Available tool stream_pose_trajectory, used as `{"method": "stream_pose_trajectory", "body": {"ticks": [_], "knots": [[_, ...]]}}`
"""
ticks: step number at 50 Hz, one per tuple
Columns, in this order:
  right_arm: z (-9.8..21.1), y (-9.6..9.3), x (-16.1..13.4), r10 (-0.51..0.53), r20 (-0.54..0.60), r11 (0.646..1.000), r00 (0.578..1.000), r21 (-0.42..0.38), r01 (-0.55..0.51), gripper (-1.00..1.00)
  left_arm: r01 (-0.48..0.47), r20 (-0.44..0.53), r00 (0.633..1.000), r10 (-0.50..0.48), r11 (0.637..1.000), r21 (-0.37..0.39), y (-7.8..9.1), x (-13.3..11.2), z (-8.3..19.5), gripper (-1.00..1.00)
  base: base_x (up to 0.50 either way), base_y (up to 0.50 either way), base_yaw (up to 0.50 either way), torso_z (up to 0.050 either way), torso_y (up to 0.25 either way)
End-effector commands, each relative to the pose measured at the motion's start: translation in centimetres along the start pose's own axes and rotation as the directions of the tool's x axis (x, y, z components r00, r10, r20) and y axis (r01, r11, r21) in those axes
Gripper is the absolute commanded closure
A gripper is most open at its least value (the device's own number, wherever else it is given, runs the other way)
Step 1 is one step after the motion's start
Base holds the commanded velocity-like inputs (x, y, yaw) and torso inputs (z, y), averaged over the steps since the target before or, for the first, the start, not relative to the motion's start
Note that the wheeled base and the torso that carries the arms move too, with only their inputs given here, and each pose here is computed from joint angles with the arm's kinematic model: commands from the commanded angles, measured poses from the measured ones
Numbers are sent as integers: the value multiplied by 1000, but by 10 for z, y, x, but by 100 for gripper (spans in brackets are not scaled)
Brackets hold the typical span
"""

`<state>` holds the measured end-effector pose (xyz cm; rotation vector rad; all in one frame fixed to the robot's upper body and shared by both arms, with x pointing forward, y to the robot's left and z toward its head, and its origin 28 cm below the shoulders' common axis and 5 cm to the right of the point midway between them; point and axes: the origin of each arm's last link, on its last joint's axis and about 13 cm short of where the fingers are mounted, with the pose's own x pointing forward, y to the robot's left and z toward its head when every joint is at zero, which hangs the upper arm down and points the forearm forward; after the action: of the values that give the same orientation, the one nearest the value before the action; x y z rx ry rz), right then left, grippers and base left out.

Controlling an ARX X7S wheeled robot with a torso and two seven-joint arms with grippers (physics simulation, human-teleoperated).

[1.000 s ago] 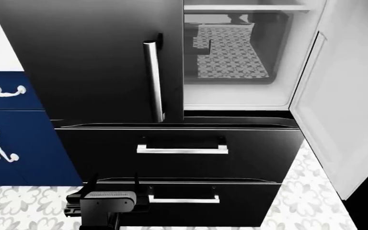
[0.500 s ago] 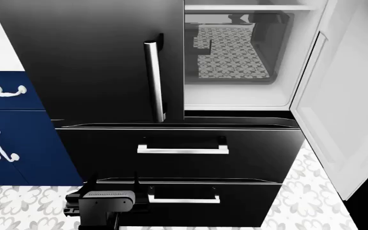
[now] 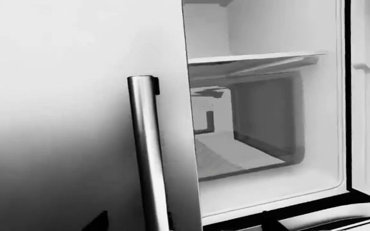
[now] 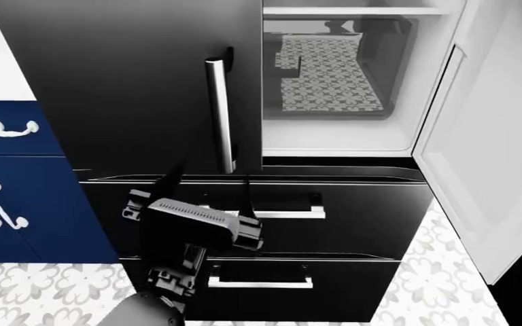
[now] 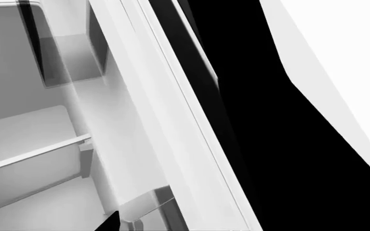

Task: Open the fridge doors

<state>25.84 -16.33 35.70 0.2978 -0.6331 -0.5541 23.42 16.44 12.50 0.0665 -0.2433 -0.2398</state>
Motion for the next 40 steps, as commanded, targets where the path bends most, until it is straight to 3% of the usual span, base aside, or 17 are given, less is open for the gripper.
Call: {"method": "stream_pose_trajectory", "body": {"ticks": [1, 9, 16, 29, 40], "knots": [[-45, -40, 25, -436, -73, 887, 897, -204, 414, -100, 110, 71, 991, -112, 993, 39, -10, 30, 40, -100, 0, 0, 0, 0, 0], [-47, -40, 25, -432, -77, 889, 899, -207, 410, -100, 113, 69, 991, -112, 994, 1, -12, 50, 47, -100, 0, 0, 0, -4, 0], [-48, -41, 25, -432, -80, 889, 898, -208, 409, -100, 9, 44, 999, -10, 1000, 14, -10, 62, 48, -100, 0, 0, 0, -3, 0], [-48, -40, 26, -429, -82, 891, 900, -205, 406, -100, -160, 73, 985, 160, 987, -4, -10, 57, 54, -100, 0, 0, 0, -4, 0], [-49, -41, 26, -431, -84, 890, 899, -204, 407, -100, -152, 20, 988, 153, 987, -45, -7, 73, 43, -100, 0, 0, 0, -3, 0]]}}
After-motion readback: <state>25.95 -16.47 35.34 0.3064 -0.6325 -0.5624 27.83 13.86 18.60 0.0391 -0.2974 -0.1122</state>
